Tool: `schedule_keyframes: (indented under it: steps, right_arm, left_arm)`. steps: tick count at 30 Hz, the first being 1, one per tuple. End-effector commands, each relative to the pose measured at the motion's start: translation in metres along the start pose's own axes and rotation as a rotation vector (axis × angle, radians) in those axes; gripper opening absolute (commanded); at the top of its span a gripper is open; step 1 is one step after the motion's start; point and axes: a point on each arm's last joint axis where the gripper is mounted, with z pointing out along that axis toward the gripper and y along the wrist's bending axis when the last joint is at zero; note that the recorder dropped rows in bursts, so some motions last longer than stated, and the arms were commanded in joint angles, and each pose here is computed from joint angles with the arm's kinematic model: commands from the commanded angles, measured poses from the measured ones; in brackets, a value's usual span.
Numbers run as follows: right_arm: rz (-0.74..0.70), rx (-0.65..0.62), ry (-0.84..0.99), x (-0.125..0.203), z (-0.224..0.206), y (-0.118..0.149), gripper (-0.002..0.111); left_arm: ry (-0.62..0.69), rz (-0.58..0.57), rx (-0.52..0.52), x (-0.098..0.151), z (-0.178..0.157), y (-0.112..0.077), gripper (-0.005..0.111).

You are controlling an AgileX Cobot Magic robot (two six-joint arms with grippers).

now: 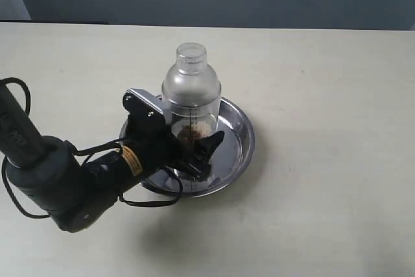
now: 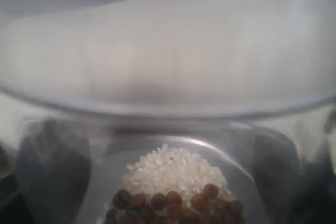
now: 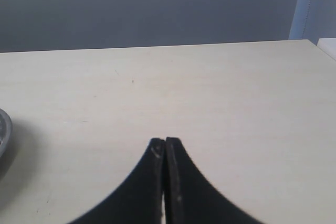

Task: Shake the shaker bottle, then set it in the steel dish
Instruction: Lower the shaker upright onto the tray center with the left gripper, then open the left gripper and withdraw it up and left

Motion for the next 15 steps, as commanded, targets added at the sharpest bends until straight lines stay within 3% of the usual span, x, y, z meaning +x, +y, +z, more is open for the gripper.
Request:
schedule_keyframes:
  steps: [1,6,15]
  right_arm:
    - [-0.005,-0.003,-0.014,-0.001,0.000,0.000,-0.001]
    - [-0.005,-0.003,-0.014,-0.001,0.000,0.000,-0.001]
    - [-0.005,-0.003,-0.014,-0.001,0.000,0.000,-0.001]
  left_arm:
    - [0.017,0.011,0.008,-0.002,-0.003,-0.001,0.090]
    - [-0.005,0.014,0.014,-0.009,-0.003,-0.002,0.099]
    - [-0.022,0.020,0.027,-0.017,-0.008,-0.004,0.099]
